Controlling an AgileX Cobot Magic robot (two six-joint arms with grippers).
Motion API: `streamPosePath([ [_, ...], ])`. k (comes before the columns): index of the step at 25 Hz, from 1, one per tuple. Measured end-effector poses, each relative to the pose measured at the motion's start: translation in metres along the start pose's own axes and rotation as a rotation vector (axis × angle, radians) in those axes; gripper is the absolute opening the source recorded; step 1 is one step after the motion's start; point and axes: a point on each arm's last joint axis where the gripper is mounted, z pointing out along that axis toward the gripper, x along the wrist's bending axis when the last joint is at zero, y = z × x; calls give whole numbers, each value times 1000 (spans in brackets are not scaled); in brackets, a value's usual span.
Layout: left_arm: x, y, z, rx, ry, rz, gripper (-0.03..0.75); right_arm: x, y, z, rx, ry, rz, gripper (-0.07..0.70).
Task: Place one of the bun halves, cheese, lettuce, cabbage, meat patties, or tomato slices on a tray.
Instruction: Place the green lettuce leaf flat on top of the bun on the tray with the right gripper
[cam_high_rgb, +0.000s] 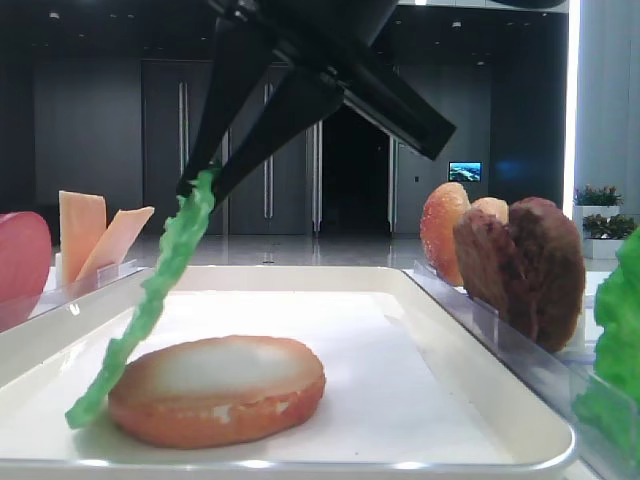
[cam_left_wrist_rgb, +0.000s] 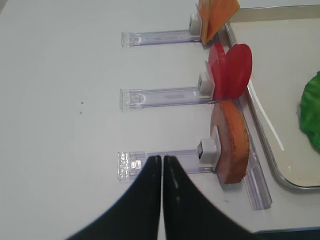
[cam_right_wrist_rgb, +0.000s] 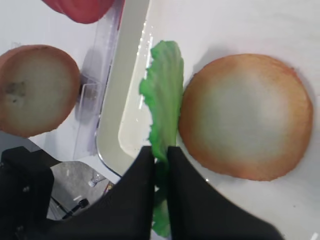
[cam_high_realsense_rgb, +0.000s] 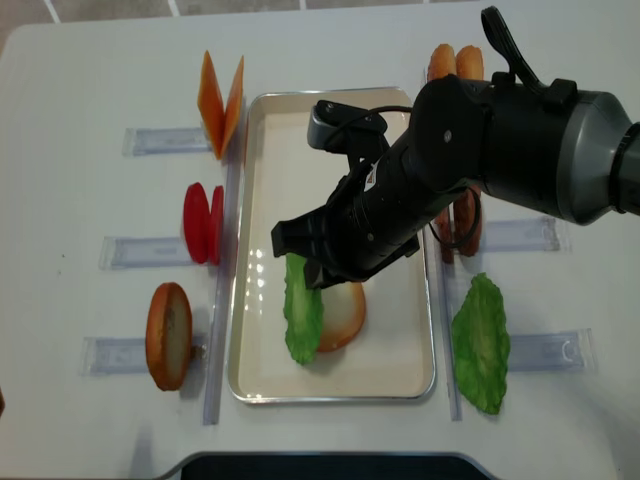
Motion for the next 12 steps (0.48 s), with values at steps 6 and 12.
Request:
streamPosePath([
  [6, 0, 0, 0, 0, 0, 0, 0, -5, 1, -1, -1, -27, -23, 65],
  [12, 0, 0, 0, 0, 0, 0, 0, -9, 2, -1, -2, -78, -83, 65],
])
